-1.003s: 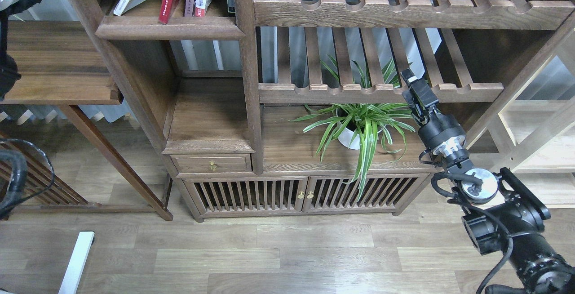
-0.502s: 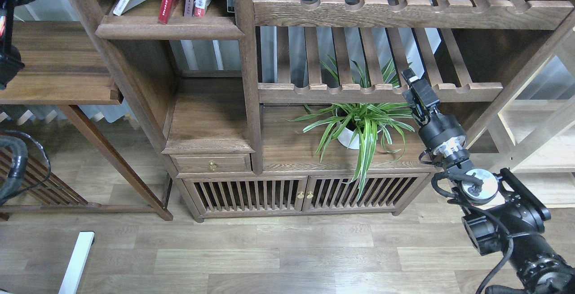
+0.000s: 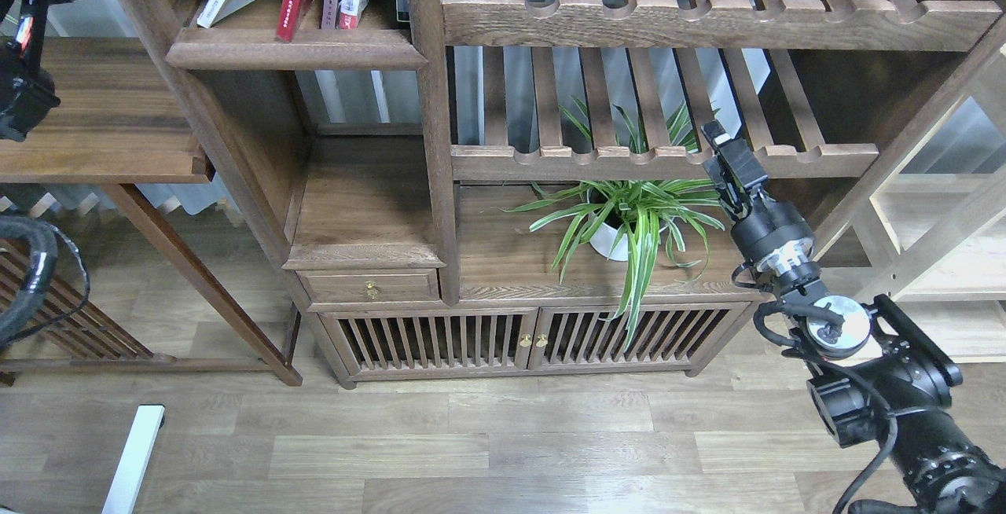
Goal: Organize books on shelf
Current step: 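Withdraw the left gripper from the top shelf and lower it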
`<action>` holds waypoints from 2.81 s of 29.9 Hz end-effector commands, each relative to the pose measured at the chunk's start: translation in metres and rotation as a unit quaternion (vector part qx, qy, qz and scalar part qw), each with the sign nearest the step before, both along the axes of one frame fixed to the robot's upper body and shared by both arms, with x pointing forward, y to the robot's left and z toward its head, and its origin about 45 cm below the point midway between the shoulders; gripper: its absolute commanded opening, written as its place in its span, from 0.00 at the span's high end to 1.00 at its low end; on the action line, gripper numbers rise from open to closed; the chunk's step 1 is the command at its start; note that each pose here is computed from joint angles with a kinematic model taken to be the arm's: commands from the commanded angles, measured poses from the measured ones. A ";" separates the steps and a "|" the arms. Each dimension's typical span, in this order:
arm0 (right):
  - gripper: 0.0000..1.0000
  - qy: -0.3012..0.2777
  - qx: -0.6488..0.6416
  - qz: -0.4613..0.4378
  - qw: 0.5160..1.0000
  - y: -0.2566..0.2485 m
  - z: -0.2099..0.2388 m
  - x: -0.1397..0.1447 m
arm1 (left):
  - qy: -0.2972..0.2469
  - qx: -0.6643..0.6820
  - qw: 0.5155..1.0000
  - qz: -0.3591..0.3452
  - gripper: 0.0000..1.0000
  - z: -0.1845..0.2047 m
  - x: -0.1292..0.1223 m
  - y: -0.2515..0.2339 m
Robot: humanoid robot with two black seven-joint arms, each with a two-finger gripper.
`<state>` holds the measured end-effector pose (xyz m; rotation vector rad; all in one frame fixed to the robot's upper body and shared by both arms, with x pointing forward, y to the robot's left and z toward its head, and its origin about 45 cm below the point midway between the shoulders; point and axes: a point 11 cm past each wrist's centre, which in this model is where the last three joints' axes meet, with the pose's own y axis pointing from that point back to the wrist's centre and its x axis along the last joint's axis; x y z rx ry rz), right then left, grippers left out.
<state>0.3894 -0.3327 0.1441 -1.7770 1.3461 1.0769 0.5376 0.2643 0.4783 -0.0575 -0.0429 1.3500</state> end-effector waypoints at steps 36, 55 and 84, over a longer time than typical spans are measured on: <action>0.05 -0.002 0.002 -0.002 1.000 -0.002 0.001 -0.001 | -0.023 0.024 0.997 0.068 0.38 0.002 0.014 -0.020; 0.05 -0.003 -0.010 -0.002 1.000 -0.011 0.005 -0.001 | -0.090 0.007 0.996 -0.007 0.01 0.013 0.002 -0.059; 0.05 -0.003 -0.040 -0.008 0.999 -0.032 0.011 -0.002 | -0.271 -0.029 0.958 -0.091 0.00 -0.027 -0.049 -0.064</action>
